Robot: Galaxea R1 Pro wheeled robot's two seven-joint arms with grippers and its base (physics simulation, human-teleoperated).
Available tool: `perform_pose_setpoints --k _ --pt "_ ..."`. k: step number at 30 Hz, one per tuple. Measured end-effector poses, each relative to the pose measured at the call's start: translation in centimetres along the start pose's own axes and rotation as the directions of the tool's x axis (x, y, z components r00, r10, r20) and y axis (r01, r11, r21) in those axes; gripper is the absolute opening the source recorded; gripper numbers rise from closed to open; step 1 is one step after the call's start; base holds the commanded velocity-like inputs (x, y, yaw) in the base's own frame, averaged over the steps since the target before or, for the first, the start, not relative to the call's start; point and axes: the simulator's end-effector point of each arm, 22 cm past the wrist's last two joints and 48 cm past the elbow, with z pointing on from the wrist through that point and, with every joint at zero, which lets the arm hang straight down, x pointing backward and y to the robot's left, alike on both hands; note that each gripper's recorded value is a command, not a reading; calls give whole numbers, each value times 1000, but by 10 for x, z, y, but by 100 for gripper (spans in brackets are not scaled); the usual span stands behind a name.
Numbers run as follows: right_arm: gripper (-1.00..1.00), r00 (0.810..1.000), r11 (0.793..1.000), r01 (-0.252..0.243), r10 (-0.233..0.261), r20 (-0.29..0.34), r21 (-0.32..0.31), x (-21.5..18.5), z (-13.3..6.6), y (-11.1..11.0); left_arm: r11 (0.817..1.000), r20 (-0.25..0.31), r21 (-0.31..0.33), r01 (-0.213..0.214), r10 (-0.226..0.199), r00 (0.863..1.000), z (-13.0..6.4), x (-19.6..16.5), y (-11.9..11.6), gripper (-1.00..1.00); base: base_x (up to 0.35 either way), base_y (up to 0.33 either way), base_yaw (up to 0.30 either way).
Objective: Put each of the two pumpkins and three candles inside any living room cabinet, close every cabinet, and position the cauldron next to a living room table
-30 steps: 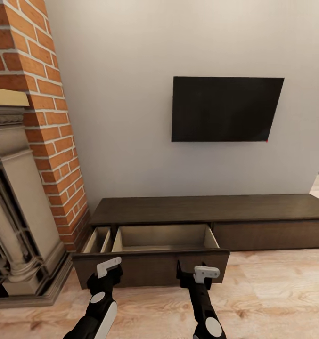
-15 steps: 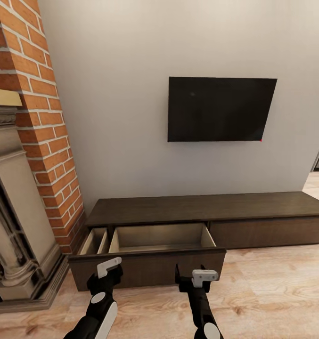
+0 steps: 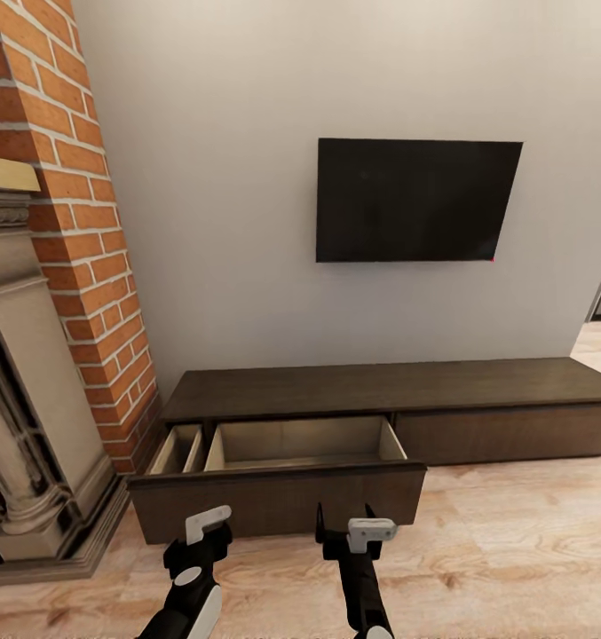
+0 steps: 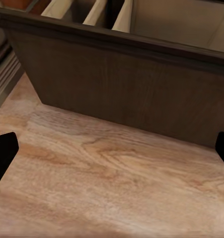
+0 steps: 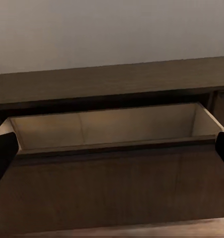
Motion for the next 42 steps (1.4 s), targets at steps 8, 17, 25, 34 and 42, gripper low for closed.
perform_pose_setpoints --k 8,17,25,34,42 --pt "100 1000 1000 7 -7 27 1 21 -4 -5 1000 4 0 2 -2 1000 7 14 1 100 0 0 0" --pt "100 997 998 61 -61 -41 12 73 1 -12 1000 -19 -6 -10 10 1000 17 43 5 100 0 0 0" --pt "100 984 989 147 -143 -107 25 103 40 -16 998 -111 -37 -59 55 992 30 107 22 100 0 0 0" --pt "100 986 989 148 -146 -80 28 101 58 -13 994 -175 -65 -89 77 982 42 154 41 100 0 0 0" --pt "100 985 991 90 -73 -156 99 143 50 -37 992 -204 -72 -108 91 975 58 176 46 100 0 0 0"
